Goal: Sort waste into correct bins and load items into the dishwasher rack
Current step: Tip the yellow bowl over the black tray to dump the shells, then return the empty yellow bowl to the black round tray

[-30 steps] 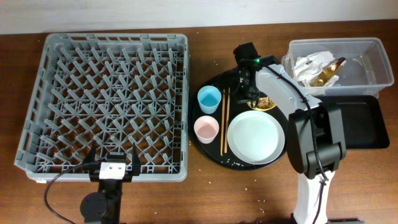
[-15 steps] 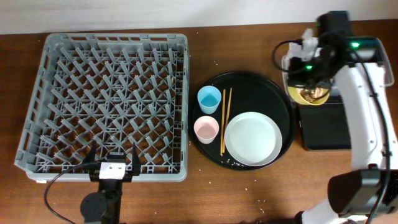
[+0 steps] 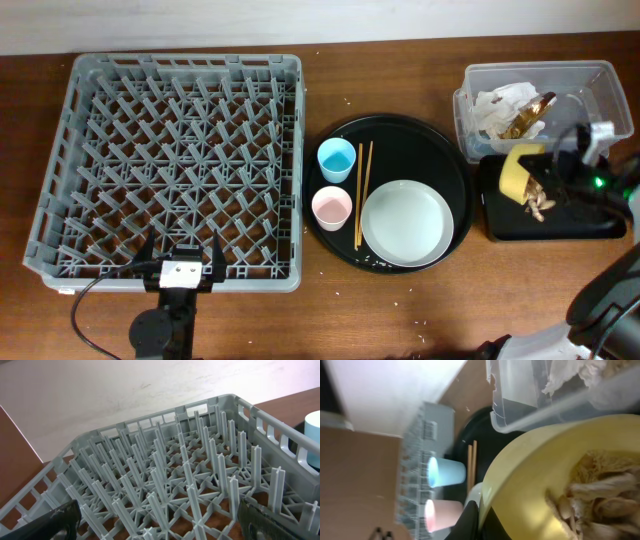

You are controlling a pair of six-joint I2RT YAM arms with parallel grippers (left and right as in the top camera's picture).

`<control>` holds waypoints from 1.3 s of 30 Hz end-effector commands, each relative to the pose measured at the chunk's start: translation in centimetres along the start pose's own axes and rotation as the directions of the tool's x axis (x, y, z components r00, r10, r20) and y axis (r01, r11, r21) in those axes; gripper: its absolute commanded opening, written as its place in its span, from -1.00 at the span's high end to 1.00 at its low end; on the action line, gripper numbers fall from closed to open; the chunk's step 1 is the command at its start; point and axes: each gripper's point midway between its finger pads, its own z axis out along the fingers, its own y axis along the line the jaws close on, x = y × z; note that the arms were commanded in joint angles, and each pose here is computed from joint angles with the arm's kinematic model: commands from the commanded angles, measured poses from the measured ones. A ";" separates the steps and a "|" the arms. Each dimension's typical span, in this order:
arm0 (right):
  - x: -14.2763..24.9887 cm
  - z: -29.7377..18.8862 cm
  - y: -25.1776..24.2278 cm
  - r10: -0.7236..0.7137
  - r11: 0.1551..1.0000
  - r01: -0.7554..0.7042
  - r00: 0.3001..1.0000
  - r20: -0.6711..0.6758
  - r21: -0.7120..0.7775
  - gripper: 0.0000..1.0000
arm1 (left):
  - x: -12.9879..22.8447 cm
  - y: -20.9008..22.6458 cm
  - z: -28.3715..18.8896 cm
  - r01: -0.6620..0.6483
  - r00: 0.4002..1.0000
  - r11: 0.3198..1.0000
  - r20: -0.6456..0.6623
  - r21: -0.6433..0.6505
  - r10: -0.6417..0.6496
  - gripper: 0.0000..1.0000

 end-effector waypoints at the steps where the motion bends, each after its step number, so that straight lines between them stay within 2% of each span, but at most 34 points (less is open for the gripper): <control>1: -0.4 -2.4 1.2 0.050 0.979 -0.027 0.992 0.113 -0.200 0.92 | 0.2 -0.2 0.0 -0.016 1.000 1.000 0.000 0.006 0.016 -0.99; 6: -1.3 -6.1 1.5 0.146 0.936 -0.062 0.964 0.222 -0.346 0.92 | 0.2 -0.2 0.0 -0.016 1.000 1.000 0.000 0.006 0.016 -0.99; 7: -1.5 -6.6 1.2 0.200 0.928 -0.112 0.955 0.221 -0.355 0.92 | 0.2 -0.2 0.0 -0.016 1.000 1.000 0.000 0.006 0.016 -0.99; 17: -2.4 -8.0 0.2 0.368 0.882 -0.276 0.909 0.195 -0.382 0.92 | 0.2 -0.2 0.0 -0.016 1.000 1.000 0.000 0.006 0.016 -0.99; 23: -3.0 -7.7 -1.3 0.435 0.875 -0.362 0.880 0.191 -0.323 0.92 | 0.2 -0.2 0.0 -0.016 1.000 1.000 0.000 0.006 0.016 -0.99; 26: -3.3 -8.0 -0.4 0.415 0.871 -0.330 0.891 0.183 -0.364 0.92 | 0.2 -0.2 0.0 -0.016 1.000 1.000 0.000 0.006 0.016 -0.99; 31: -2.6 -4.4 5.8 0.144 0.930 -0.091 0.981 0.127 -0.355 0.92 | 0.2 -0.2 0.0 -0.016 1.000 1.000 0.000 0.006 0.016 -0.99; 34: -1.5 2.6 12.8 -0.187 0.976 0.191 0.981 0.042 -0.106 0.92 | 0.2 -0.2 0.0 -0.016 1.000 1.000 0.000 0.006 0.016 -0.99; 36: -0.6 6.2 15.1 -0.293 0.956 0.293 0.956 0.000 0.022 0.92 | 0.2 -0.2 0.0 -0.016 1.000 1.000 0.000 0.006 0.016 -0.99; 39: 1.1 12.6 15.2 -0.477 0.798 0.465 0.876 -0.071 0.382 0.92 | 0.2 -0.2 0.0 -0.016 1.000 1.000 0.000 0.006 0.016 -0.99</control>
